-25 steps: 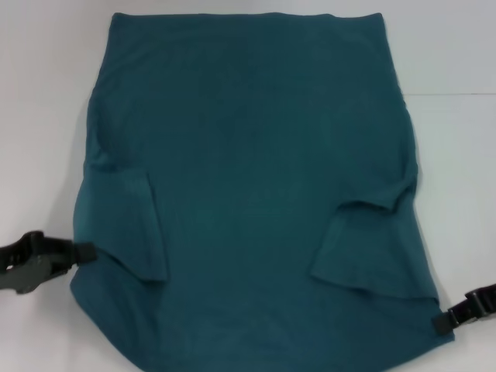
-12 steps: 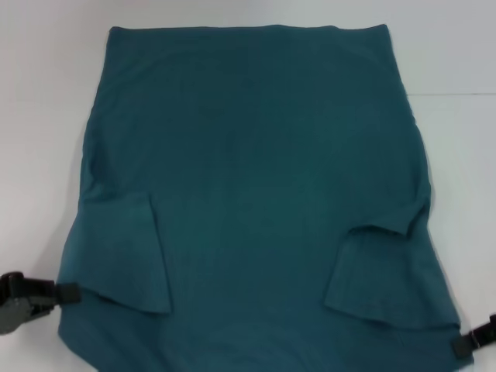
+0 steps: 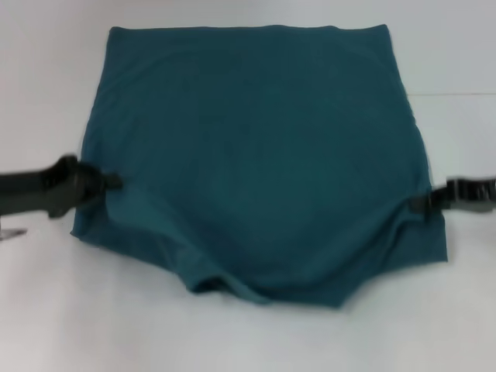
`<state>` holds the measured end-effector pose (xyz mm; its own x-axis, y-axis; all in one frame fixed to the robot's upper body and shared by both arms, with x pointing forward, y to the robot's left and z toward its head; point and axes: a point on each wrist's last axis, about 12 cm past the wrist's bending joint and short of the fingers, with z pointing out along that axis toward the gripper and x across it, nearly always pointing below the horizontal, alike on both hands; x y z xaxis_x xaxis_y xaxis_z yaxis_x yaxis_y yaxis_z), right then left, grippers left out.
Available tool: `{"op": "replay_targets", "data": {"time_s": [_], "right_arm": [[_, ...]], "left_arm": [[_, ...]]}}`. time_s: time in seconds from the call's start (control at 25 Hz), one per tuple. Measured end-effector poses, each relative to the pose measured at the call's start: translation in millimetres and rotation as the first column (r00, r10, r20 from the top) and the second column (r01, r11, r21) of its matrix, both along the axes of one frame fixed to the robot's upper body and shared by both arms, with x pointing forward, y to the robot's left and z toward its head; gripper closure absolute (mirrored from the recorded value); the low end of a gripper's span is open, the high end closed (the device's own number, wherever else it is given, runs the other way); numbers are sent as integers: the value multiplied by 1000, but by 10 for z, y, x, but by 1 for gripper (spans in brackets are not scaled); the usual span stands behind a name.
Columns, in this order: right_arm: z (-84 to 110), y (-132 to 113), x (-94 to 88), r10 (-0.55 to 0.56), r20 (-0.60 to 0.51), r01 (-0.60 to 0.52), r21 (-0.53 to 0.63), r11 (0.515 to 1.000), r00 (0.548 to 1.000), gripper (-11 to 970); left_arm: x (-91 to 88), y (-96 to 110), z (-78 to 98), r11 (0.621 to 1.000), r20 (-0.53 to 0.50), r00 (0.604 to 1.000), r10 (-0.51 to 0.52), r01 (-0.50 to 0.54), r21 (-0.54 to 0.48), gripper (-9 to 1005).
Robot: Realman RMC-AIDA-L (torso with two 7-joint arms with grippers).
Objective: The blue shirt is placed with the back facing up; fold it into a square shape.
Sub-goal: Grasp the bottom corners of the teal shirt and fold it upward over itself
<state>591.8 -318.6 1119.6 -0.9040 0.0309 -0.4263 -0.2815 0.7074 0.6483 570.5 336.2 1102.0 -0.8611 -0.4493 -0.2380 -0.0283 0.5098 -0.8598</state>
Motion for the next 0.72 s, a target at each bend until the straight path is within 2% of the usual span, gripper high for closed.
{"op": "replay_targets", "data": {"time_s": [0.2, 0.4, 0.56, 0.72], "right_arm": [[54, 16, 247, -144, 105, 144, 5, 990, 984, 957], [-17, 80, 473, -263, 201, 279, -57, 959, 944, 954], [-61, 192, 627, -286, 264, 328, -130, 936, 921, 952], [-61, 311, 765, -291, 320, 361, -186, 914, 901, 951]], "left_arm": [[364, -120, 80, 992, 67, 992, 107, -111, 59, 972], [681, -357, 10, 953, 147, 975, 170, -200, 226, 972], [853, -532, 8, 902, 221, 961, 163, -236, 361, 973], [959, -599, 36, 867, 267, 947, 177, -279, 414, 973]]}}
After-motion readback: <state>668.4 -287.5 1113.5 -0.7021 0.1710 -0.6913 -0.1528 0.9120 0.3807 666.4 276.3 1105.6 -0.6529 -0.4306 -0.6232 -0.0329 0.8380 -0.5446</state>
